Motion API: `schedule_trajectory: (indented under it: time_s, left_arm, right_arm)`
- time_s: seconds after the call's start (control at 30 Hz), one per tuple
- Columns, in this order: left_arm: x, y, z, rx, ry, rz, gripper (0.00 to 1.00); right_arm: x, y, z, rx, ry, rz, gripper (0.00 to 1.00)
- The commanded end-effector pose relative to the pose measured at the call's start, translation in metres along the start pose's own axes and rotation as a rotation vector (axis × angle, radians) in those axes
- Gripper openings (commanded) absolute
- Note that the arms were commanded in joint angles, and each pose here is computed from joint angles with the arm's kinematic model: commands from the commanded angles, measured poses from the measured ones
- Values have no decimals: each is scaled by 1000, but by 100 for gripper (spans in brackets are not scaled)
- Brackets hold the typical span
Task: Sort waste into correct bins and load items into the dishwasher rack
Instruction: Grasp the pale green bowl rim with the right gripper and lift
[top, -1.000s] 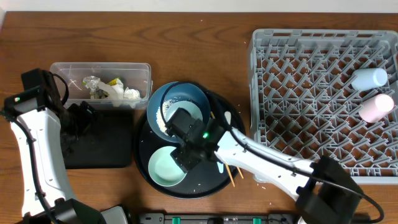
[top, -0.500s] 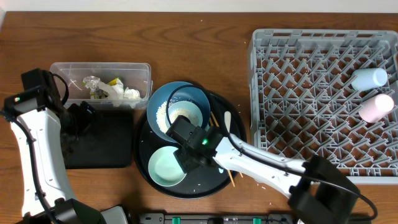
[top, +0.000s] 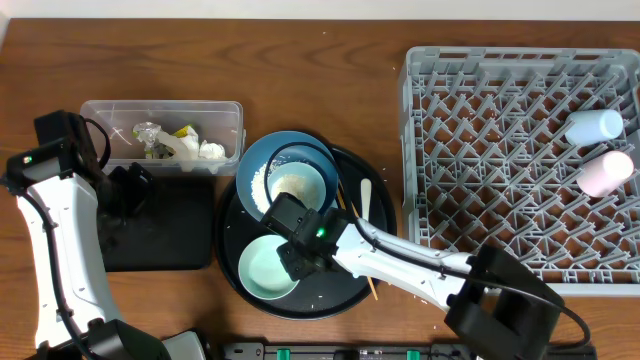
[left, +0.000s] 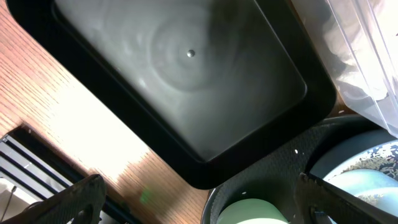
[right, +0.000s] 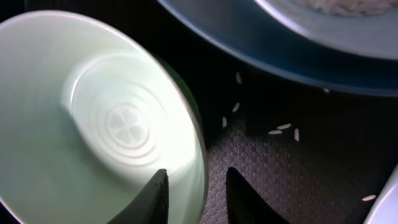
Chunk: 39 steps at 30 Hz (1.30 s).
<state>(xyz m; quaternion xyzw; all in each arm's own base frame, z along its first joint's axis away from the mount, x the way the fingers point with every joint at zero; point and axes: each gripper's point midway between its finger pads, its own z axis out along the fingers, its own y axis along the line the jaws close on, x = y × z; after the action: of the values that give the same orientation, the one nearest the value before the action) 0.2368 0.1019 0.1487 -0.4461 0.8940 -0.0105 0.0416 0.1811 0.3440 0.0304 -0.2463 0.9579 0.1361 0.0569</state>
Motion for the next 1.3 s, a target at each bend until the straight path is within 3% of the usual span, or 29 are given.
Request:
schedule_trajectory:
  time_s: [0.0,0.47,0.77,1.03,1.27]
  left_arm:
    - [3,2,2,-10,13,1,98]
    - [3,2,2,-10,13,1,98]
    - [3,2,2,-10,13,1,98]
    - [3,2,2,-10,13,1,98]
    - [3,2,2,-10,13,1,98]
  right_arm:
    - [7,3,6,14,15,2,25]
    - [10,1,11,38,21,31,1]
    - [7,1,5,37,12,33,1]
    - [-13,-1,-53,68,-27,-41,1]
    - [-54,-40,-129,199,-200,-54,1]
